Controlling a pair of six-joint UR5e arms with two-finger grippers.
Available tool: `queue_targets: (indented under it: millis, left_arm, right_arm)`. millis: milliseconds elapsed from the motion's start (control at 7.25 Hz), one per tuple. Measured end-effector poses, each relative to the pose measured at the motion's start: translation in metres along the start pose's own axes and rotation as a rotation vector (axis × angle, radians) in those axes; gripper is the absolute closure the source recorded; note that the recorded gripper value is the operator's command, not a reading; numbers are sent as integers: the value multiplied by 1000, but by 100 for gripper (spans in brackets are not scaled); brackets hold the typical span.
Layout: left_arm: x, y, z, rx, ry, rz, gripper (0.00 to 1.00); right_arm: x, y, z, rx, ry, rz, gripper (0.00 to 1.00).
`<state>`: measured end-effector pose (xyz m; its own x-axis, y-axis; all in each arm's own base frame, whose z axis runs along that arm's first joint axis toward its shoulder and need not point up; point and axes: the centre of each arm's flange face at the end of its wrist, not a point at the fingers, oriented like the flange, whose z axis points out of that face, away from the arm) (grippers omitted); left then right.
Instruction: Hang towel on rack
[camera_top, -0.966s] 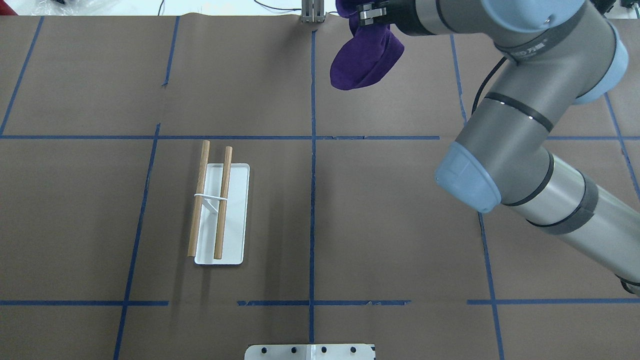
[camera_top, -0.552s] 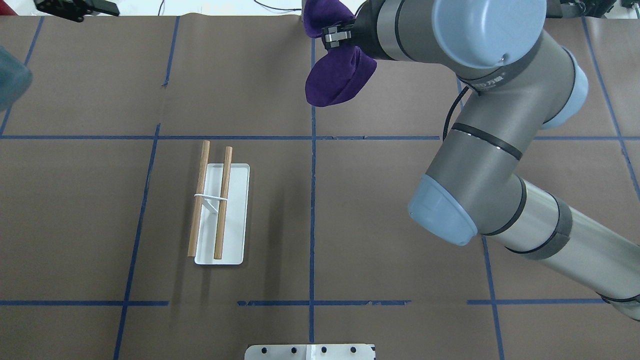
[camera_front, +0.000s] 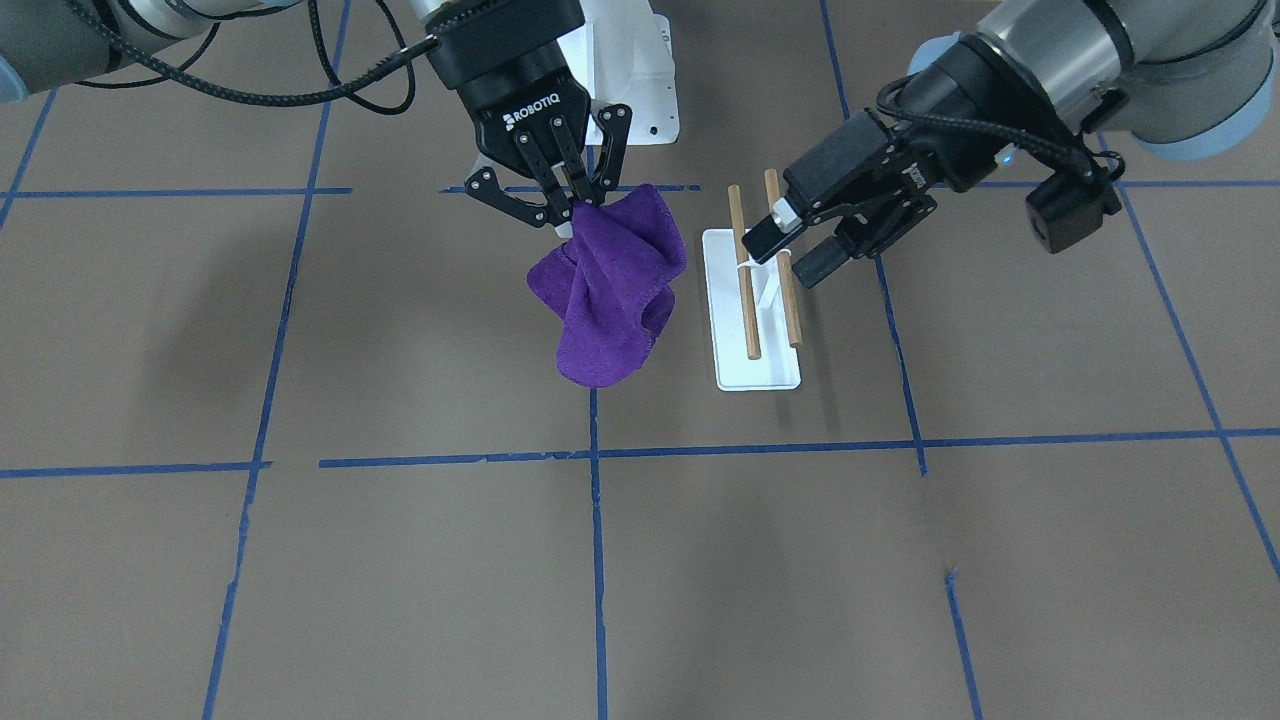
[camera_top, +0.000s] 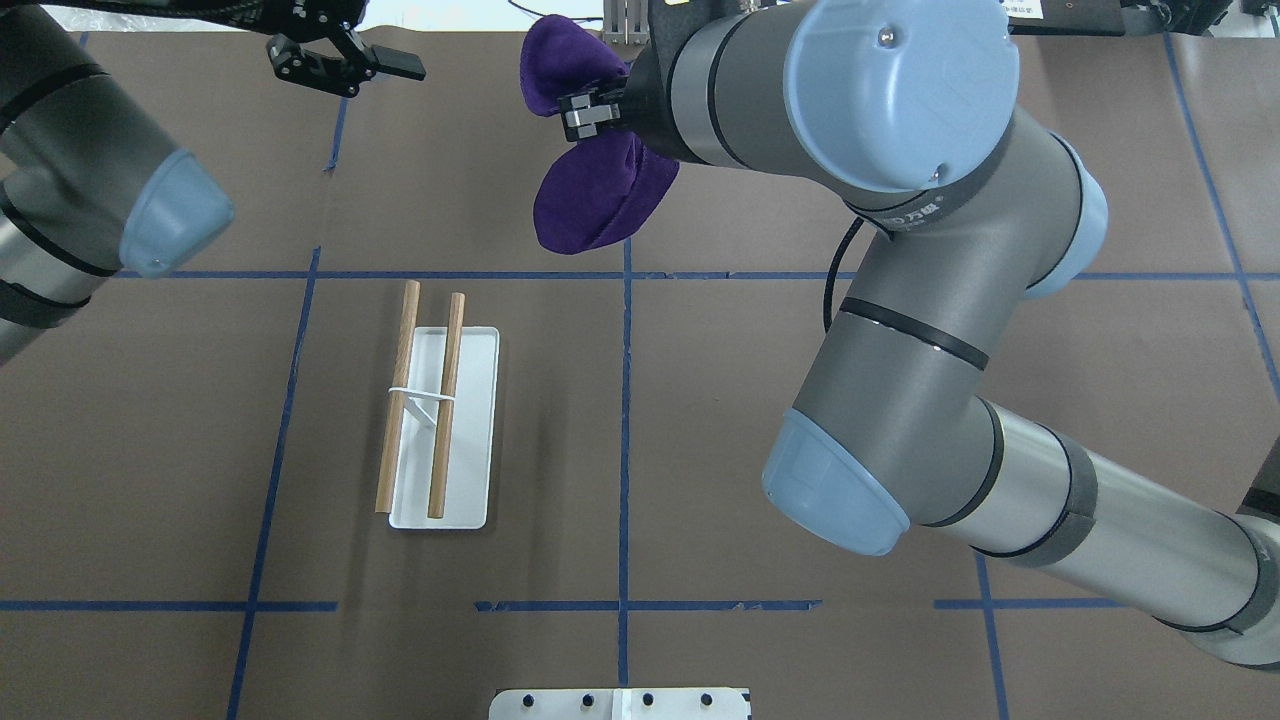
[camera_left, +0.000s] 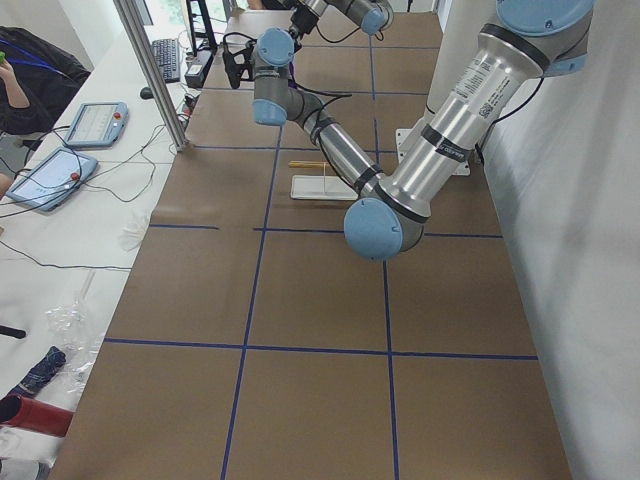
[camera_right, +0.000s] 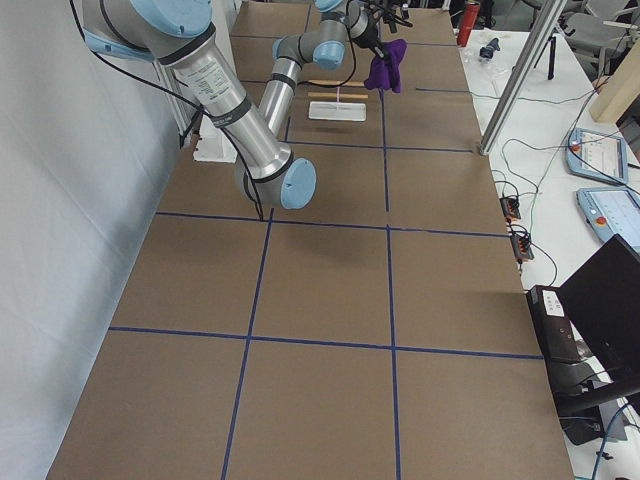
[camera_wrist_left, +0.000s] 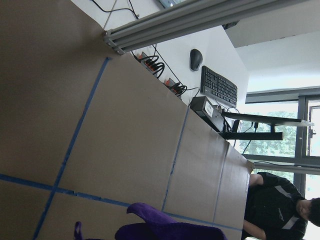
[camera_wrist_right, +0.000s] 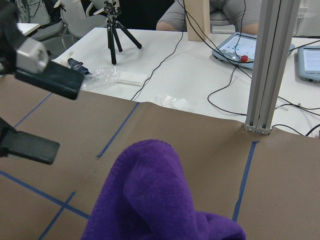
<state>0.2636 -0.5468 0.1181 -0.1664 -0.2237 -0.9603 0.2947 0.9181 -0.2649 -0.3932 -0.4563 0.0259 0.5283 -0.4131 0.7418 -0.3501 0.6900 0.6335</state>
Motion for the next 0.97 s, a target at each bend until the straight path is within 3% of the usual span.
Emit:
queue_targets:
  millis: [414,966]
  left_arm:
    - [16,18,24,-45,15,12,1]
    - [21,24,41,-65,10,10,19]
  right_arm:
    - [-11,6,-5,-5,-24,-4,100]
    - [-15,9,-8,-5,-36,-5,100]
